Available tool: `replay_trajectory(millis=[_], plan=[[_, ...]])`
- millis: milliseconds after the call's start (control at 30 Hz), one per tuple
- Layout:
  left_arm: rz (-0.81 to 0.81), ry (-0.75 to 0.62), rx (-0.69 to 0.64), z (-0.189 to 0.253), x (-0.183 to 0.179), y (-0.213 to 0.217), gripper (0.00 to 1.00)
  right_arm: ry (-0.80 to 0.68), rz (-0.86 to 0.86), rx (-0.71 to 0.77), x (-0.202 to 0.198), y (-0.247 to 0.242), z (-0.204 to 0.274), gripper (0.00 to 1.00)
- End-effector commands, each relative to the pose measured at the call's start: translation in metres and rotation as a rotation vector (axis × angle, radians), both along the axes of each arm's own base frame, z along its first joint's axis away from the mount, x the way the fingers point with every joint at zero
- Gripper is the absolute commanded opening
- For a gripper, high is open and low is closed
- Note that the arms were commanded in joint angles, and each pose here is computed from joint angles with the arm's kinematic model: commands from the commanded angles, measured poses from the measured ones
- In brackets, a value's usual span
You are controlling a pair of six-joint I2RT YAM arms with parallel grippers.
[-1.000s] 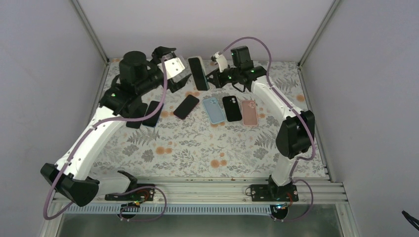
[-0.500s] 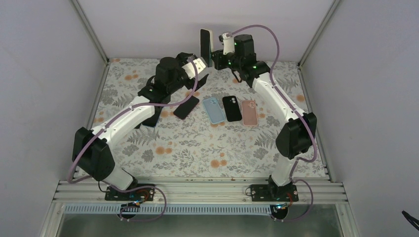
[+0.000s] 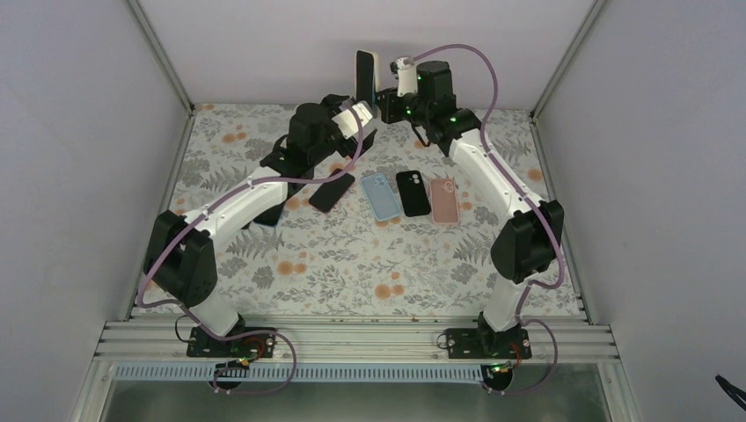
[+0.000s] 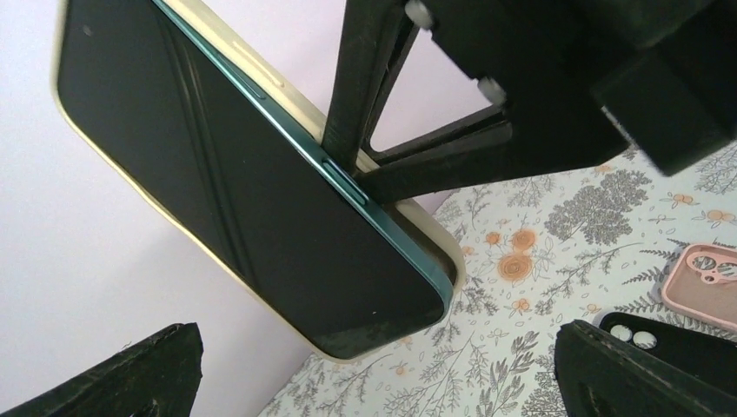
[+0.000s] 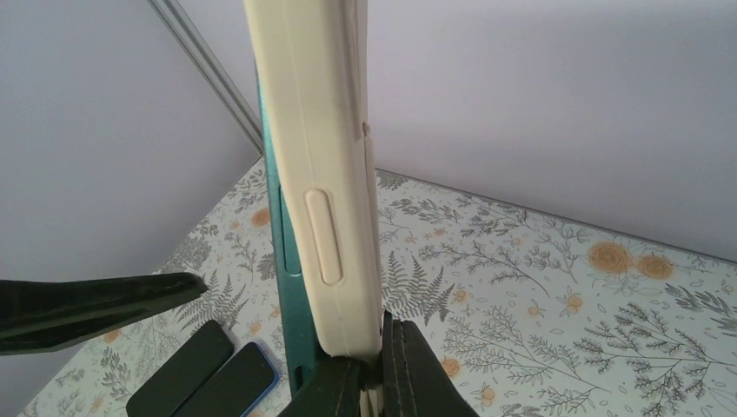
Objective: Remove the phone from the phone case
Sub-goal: Remove the phone case from the phone.
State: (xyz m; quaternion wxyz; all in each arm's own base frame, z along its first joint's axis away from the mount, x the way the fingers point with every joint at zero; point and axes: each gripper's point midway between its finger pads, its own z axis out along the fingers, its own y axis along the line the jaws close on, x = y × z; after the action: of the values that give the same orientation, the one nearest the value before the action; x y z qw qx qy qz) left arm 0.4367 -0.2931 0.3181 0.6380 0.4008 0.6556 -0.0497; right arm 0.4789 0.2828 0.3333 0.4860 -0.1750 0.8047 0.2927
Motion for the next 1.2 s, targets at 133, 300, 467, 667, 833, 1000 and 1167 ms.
replay_trajectory(millis=[133,300,467,667,833,1000,1167], plan=[[0.037,-0.058,-0.069,0.024,0.010,-0.002,1.00,-0.119,0.045,0.086,-0.007,0.013,0.050,0.03],[0.065,-0.070,-0.072,0.026,0.018,0.000,1.00,-0.121,0.059,0.084,-0.010,0.018,0.050,0.03],[0.111,-0.070,-0.044,0.017,0.029,0.003,1.00,-0.124,0.066,0.086,-0.013,0.020,0.052,0.04],[0.153,-0.095,-0.065,0.018,0.026,0.017,1.00,-0.143,0.053,0.070,-0.014,0.016,0.054,0.03],[0.160,-0.097,-0.088,0.026,0.024,0.030,1.00,-0.144,0.055,0.063,-0.015,0.016,0.050,0.04],[0.157,-0.102,-0.087,0.030,0.020,0.035,1.00,-0.143,0.055,0.060,-0.013,0.017,0.048,0.03],[0.138,-0.081,-0.108,0.031,0.019,0.036,1.00,-0.144,0.052,0.046,-0.012,0.017,0.044,0.03]])
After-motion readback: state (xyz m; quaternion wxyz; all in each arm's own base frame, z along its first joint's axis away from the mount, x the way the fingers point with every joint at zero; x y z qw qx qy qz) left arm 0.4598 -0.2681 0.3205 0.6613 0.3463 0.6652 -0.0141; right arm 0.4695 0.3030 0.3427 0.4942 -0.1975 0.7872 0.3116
